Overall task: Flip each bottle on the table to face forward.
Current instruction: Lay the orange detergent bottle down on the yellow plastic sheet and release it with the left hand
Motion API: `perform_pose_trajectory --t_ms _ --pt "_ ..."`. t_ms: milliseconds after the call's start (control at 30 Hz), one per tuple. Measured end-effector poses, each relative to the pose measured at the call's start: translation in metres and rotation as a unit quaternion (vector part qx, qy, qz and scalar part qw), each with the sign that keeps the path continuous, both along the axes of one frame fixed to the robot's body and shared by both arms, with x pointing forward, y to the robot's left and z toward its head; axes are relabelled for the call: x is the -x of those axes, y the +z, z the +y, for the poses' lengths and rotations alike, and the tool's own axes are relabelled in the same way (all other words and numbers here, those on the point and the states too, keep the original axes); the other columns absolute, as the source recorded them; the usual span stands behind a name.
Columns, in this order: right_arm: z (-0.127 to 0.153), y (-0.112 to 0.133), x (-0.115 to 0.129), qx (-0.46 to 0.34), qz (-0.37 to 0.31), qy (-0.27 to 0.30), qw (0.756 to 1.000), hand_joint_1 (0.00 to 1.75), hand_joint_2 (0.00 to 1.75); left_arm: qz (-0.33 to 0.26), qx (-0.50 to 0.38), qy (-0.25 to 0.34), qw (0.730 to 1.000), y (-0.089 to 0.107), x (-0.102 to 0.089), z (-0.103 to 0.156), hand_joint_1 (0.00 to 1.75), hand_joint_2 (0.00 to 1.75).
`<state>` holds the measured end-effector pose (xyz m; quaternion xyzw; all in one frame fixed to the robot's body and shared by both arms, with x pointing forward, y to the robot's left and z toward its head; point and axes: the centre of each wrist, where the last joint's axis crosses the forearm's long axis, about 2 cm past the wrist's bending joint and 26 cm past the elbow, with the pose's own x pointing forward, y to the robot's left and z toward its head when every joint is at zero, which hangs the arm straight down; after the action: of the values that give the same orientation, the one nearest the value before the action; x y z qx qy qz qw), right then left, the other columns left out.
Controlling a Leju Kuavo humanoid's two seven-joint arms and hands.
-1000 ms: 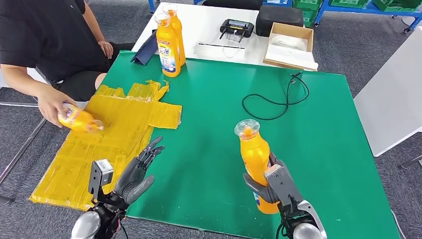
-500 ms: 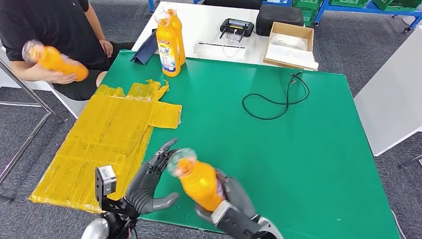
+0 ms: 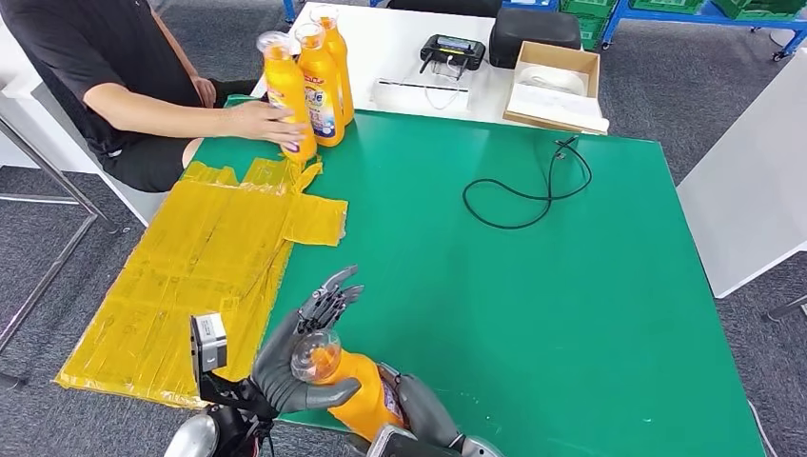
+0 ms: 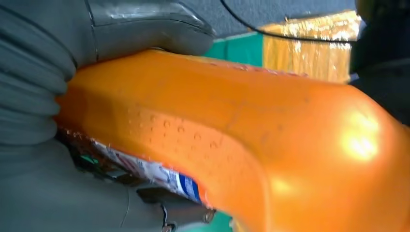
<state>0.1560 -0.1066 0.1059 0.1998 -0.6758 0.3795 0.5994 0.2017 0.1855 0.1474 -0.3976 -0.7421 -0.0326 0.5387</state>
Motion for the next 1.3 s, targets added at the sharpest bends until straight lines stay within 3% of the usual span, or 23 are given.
perform_pose_trajectory --t_ms 100,233,1300 --pt "-0.001 -0.004 0.001 0.007 0.004 0.007 1.0 1.75 1.75 0.007 0.012 -0.014 1.0 -0.002 0.002 0.0 0.01 1.75" --pt "-0.002 -0.008 0.002 0.015 0.006 0.012 1.0 1.75 1.75 0.009 0.014 -0.028 0.999 -0.005 0.004 0.0 1.75 1.75" --pt "-0.003 -0.011 0.004 0.016 -0.003 0.014 1.0 1.75 1.75 -0.027 -0.008 -0.064 0.998 -0.011 0.01 0.005 1.75 1.75"
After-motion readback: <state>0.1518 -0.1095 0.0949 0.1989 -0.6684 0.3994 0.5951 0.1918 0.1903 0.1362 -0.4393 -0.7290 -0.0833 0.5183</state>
